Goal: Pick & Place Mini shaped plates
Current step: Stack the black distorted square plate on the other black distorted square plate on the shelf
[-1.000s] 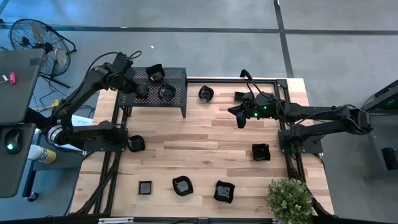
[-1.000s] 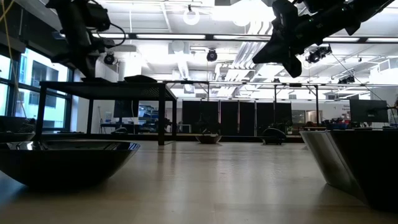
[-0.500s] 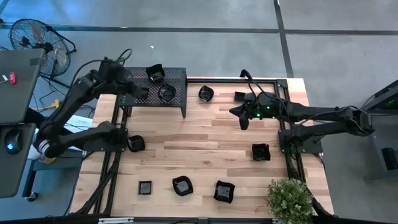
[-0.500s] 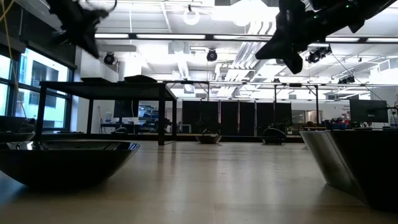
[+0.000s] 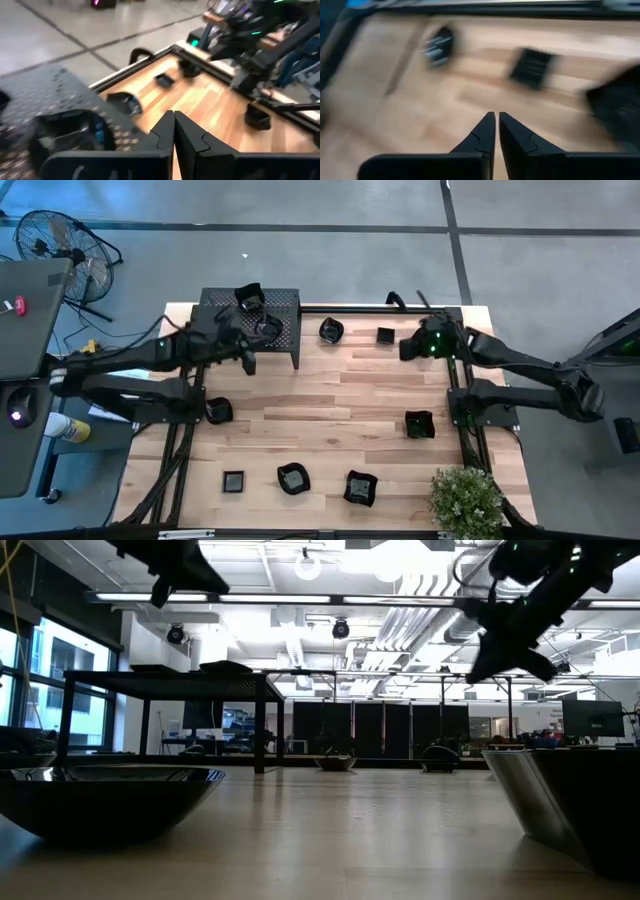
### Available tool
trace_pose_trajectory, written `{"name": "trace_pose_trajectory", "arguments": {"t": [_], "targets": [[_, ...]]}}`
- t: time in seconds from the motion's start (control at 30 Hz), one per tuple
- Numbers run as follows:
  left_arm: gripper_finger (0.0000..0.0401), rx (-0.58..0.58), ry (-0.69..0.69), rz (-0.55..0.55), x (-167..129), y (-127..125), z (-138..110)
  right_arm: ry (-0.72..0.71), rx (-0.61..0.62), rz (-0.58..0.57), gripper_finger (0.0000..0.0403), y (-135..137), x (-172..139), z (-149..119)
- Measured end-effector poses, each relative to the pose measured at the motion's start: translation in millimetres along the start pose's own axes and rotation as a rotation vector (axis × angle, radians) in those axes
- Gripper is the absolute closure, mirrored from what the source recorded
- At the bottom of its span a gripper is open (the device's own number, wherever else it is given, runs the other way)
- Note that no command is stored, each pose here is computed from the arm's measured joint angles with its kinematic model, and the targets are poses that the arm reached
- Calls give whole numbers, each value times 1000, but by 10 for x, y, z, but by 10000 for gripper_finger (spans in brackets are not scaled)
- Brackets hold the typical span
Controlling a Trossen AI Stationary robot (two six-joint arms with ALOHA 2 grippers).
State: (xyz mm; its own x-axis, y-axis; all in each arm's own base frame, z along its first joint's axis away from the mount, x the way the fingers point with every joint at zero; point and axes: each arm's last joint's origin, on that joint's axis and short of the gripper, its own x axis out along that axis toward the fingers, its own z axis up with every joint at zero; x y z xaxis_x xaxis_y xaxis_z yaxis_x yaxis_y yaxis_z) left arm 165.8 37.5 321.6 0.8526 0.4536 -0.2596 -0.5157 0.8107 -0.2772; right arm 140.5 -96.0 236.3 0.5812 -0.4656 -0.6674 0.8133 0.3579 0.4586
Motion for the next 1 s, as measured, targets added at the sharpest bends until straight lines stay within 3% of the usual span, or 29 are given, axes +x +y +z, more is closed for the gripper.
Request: {"name": "trace_pose_trajectory", "arguments": {"t": [0.27,0.6,0.77,1.0], "targets": [[401,10,-33,-28,-82,-178,-63,-44,307,-314,305,-412,159,167],[401,-1,-56,-43,-259,-103,-21,91,443,-601,210,-683,134,35],[401,6,-53,-14,-351,-43,-29,53,520,-652,203,-759,114,64],[401,14,-39,1,-396,-10,-46,51,553,-676,224,-869,224,137]]}}
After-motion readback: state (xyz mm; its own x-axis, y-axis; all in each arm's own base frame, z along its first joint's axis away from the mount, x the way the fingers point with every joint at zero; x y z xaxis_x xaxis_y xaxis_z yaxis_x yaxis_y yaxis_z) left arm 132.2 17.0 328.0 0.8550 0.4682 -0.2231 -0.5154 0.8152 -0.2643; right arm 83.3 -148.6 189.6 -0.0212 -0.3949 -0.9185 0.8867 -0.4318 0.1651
